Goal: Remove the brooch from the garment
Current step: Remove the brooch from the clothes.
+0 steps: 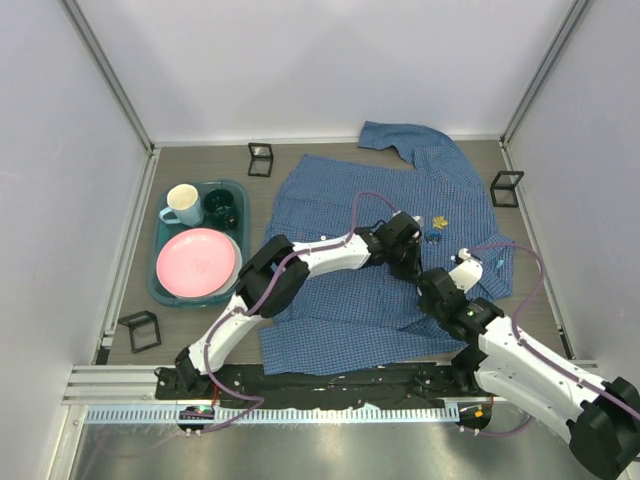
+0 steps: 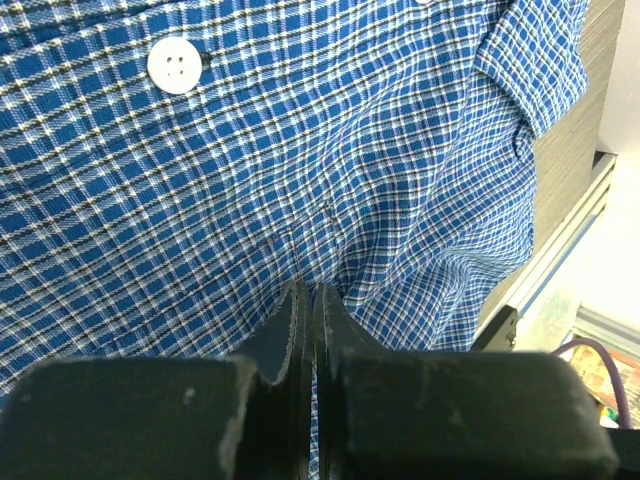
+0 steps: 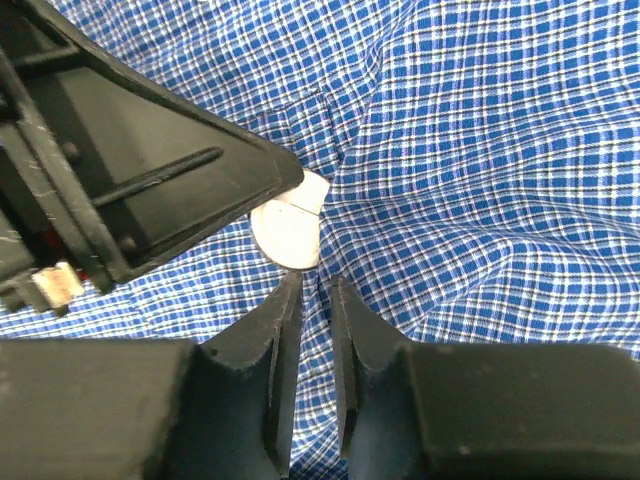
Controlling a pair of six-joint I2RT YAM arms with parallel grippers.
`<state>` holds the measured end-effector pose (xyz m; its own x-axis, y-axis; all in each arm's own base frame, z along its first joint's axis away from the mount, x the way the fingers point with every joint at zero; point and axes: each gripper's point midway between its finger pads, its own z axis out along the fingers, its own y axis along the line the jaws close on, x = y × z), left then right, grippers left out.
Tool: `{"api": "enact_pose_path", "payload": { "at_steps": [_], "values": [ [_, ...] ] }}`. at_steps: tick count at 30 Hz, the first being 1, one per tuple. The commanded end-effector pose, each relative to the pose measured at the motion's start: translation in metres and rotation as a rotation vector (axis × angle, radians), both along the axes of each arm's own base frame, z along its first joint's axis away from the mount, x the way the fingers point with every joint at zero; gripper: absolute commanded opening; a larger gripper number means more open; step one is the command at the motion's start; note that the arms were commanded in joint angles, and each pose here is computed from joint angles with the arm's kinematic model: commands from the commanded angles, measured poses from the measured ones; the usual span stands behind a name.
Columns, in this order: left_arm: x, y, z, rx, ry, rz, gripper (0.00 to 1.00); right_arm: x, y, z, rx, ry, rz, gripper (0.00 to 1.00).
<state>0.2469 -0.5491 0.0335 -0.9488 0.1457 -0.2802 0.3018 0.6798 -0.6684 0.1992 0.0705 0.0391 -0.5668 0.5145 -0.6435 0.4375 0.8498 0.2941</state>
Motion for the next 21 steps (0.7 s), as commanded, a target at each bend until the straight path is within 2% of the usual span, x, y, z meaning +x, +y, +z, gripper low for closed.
{"api": "enact_pose_path", "payload": {
  "at_steps": [1, 7, 16, 21],
  "values": [
    [0.014, 0.005, 0.006, 0.038, -0.173, 0.007, 0.0, 0.005, -0.007, 0.035, 0.02, -0.068, -0.074, 0.26],
    [0.018, 0.011, 0.004, 0.121, -0.289, 0.023, 0.0, 0.008, -0.026, 0.04, -0.032, -0.087, -0.189, 0.31],
    [0.029, 0.02, 0.021, 0.244, -0.534, 0.081, 0.0, 0.01, -0.041, 0.022, 0.0, -0.1, -0.364, 0.17],
    [0.025, 0.018, 0.025, 0.253, -0.581, 0.069, 0.0, 0.018, -0.044, 0.013, 0.01, -0.091, -0.368, 0.15]
  ]
}}
